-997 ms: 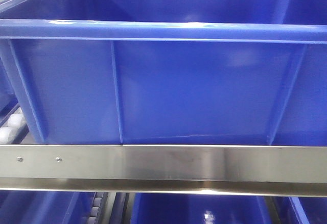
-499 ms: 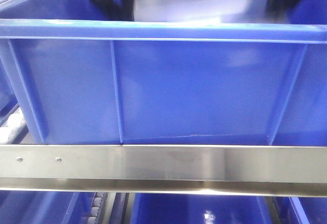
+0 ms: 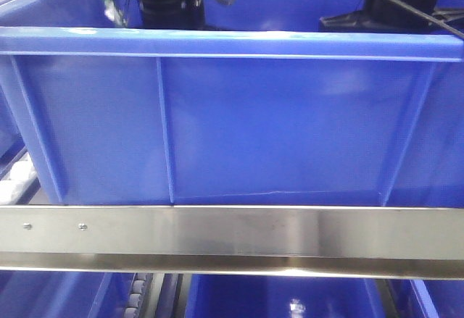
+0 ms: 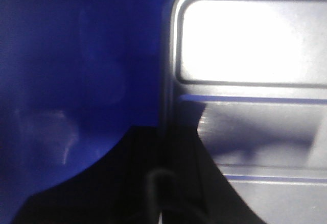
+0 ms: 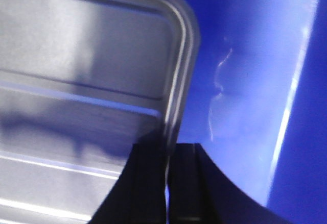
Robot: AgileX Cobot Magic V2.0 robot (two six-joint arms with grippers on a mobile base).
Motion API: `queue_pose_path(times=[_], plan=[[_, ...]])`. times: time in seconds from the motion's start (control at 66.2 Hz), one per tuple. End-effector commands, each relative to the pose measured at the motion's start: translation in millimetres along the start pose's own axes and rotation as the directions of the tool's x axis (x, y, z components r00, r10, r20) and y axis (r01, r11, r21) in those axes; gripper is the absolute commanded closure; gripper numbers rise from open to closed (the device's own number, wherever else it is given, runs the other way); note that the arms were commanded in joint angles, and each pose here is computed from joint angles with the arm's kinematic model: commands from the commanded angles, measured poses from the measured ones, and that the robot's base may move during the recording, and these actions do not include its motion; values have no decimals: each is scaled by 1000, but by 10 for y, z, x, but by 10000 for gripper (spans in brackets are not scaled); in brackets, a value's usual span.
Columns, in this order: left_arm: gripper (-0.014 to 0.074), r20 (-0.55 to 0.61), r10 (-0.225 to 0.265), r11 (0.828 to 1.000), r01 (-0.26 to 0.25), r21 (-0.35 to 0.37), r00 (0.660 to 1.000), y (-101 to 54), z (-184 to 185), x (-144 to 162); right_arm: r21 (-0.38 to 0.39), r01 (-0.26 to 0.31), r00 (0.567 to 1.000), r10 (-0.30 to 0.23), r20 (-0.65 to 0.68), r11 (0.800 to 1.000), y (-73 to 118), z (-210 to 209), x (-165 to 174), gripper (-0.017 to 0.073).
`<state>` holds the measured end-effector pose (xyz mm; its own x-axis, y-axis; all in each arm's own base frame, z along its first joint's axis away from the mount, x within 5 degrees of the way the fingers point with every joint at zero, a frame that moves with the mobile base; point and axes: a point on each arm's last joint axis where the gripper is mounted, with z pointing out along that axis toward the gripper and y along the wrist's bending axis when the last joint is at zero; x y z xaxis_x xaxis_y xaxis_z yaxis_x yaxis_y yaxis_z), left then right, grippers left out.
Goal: Grab silver tray and place in blue box
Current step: 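Lower the tray into the blue bin and open both grippers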
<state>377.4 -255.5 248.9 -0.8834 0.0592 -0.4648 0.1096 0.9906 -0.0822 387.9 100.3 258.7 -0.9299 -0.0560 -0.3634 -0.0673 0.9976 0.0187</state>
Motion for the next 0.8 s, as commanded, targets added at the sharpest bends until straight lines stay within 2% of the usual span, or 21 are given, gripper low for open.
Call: queue_pose_path(times=[0.0,0.06,0.121,0.151,0.257,0.272,0.348,0.408,0.604,0.695,0.786], plan=[[619,142,4,995,-18,93,990,-33,-373,-199,-32,23,992,-19,128,999,25,-312,-110,498],[536,131,-8,994,-6,106,991,3,-364,-214,-31,23,992,-19,127,999,25,-312,-109,488],[442,114,-18,992,3,128,993,27,-357,-223,-31,24,992,-20,127,999,24,-312,-109,437],[373,111,-12,990,-4,139,994,26,-356,-224,-31,24,992,-20,127,999,24,-312,-109,382],[216,108,-3,989,-13,147,994,39,-353,-231,-30,24,992,-20,127,999,23,-312,-109,190],[199,108,-3,989,-13,147,994,39,-353,-231,-30,24,992,-20,127,999,23,-312,-109,139],[151,111,-4,989,-12,149,994,42,-377,-235,-24,28,991,-24,128,999,18,-319,-110,-13],[154,111,-5,989,-12,148,994,44,-415,-245,-20,30,990,-27,136,999,13,-358,-114,-78],[178,158,26,985,-53,166,987,25,-754,-263,-27,29,980,-23,196,999,-13,-665,-88,-4],[220,204,56,979,-94,179,977,25,-1047,-250,-34,26,971,-18,237,999,-37,-911,-42,64],[274,252,108,979,-148,143,962,62,-1334,-218,-39,25,962,-14,272,999,-61,-1155,24,158]])
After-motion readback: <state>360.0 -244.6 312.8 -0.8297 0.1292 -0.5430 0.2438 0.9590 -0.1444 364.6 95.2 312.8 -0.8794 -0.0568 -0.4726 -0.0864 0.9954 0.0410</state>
